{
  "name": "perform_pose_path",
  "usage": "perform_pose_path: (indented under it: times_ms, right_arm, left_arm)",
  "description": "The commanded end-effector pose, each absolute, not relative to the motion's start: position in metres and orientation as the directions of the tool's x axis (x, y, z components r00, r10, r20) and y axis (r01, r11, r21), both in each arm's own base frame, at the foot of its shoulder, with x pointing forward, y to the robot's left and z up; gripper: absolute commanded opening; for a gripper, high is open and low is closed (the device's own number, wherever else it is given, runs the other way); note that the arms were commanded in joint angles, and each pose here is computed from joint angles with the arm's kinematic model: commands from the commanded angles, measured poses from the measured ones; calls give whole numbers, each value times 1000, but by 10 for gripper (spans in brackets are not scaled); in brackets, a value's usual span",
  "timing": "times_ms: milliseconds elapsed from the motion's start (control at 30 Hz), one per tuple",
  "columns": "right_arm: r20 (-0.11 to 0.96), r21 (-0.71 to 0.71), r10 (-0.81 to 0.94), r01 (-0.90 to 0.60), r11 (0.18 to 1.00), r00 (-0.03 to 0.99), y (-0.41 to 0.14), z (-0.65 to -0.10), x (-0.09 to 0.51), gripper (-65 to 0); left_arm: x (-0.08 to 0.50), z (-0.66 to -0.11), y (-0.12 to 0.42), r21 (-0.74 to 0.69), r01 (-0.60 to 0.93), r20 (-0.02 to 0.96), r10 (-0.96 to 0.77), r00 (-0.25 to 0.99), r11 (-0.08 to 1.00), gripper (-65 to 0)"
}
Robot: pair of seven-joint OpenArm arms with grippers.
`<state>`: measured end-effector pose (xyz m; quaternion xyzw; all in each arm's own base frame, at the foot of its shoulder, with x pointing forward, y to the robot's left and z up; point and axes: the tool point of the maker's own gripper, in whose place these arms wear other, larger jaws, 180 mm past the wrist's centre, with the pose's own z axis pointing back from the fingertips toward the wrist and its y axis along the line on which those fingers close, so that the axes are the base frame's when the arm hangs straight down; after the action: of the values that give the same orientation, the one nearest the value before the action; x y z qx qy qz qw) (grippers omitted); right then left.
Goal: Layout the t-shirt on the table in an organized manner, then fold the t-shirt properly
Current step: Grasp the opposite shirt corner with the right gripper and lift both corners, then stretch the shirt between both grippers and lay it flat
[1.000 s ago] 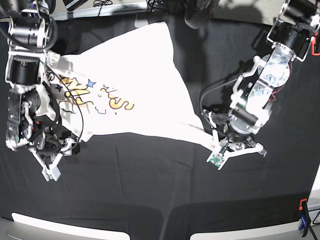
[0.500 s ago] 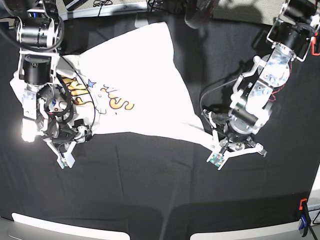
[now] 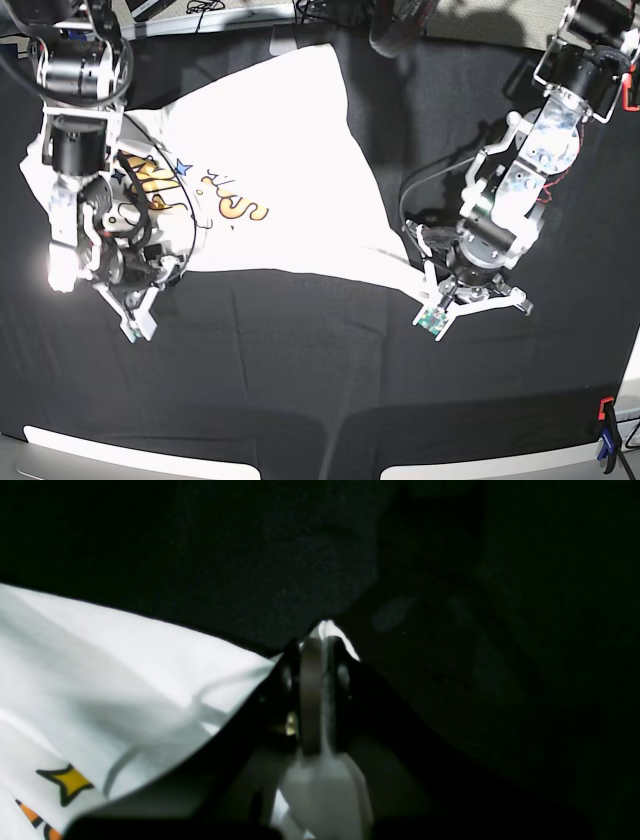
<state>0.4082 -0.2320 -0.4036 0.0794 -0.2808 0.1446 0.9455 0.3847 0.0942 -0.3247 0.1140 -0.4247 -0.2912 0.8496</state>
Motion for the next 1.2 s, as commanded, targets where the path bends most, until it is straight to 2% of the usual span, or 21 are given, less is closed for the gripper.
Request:
perform_pose_path:
  times_ms: [0, 267, 433, 633, 833, 1033, 1167]
  right_arm:
    - [616, 42, 230, -323, 945, 754, -236, -374, 432, -650]
    - [659, -2, 246, -326, 945, 710, -240, -323, 468, -650]
    - [706, -39, 253, -320, 947, 662, -246, -292, 487, -650]
    - [737, -160, 284, -251, 955, 613, -285, -246, 506, -650]
    - [707, -222, 278, -170, 960, 650, -335, -228, 495, -650]
    - [729, -262, 274, -115, 958, 628, -371, -204, 489, -650]
    - [759, -260, 276, -113, 959, 590, -368, -196, 495, -650]
  left_arm:
    - [396, -306, 96, 462, 363, 690, -585, 426, 809, -650]
    - [396, -305, 96, 464, 362, 690, -586, 425, 808, -650]
    - [402, -296, 103, 532, 328, 676, -625, 390, 780, -650]
    - [403, -295, 106, 551, 318, 667, -637, 387, 771, -650]
    - [401, -298, 111, 555, 317, 649, -639, 413, 769, -650]
    - [409, -285, 122, 601, 304, 665, -673, 324, 740, -650]
    - [412, -279, 132, 631, 294, 658, -696, 289, 718, -650]
